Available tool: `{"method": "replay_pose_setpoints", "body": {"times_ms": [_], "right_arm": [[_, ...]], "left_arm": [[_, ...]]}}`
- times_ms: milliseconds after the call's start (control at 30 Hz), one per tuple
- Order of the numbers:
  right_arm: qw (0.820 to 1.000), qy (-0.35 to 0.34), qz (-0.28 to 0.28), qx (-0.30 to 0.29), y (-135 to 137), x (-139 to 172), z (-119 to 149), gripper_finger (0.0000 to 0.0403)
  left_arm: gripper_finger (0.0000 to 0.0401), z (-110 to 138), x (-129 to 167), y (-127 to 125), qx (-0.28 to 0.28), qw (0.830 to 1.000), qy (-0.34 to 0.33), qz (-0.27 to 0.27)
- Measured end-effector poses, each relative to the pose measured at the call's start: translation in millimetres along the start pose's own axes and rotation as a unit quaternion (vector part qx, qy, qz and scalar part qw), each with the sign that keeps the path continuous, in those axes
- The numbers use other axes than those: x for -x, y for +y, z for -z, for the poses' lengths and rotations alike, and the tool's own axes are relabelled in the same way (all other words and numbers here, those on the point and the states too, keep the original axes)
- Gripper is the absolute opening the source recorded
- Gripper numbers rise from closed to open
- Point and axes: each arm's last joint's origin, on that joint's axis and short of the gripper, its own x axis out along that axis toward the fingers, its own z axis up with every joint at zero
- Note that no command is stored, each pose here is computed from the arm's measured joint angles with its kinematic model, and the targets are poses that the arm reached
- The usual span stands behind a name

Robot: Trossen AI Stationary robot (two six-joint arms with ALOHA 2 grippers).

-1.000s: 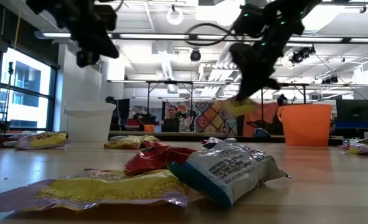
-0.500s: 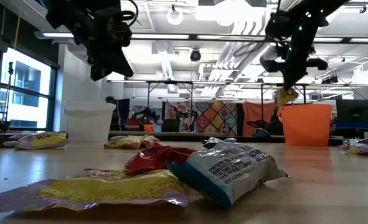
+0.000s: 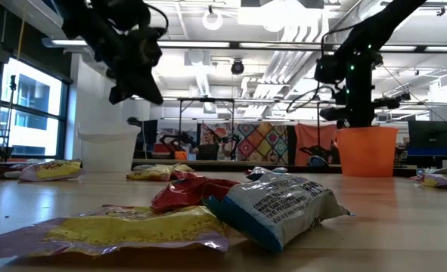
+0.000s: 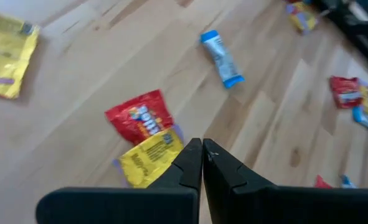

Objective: Sort candy
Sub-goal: Put the yellow candy into the orange bucket, then put the red candy into the purple bucket

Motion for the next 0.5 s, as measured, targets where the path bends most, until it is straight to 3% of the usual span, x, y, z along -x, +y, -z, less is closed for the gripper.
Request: {"method": "replay_pose_setpoints", "body": {"times_ms": [200,333,500], "right_arm": [[1.0,0.024,-0.003,0.008,-2.2,1.8,4.1,0.006],[1.0,0.021,-0.009,0.005,-11.2,16.7,7.2,0.0118],[0.998,-0.001,-0.062,-0.003,-20.4,44.5,12.4,0.0174]], "left_arm": [[0.0016,3.1,-19.8,7.3,0.018,0.999,0.033,-0.026],[0.0054,4.9,-30.1,10.0,0.025,0.998,0.048,-0.033],[0.0114,5.0,-43.2,12.3,0.026,0.998,0.052,-0.035]]}}
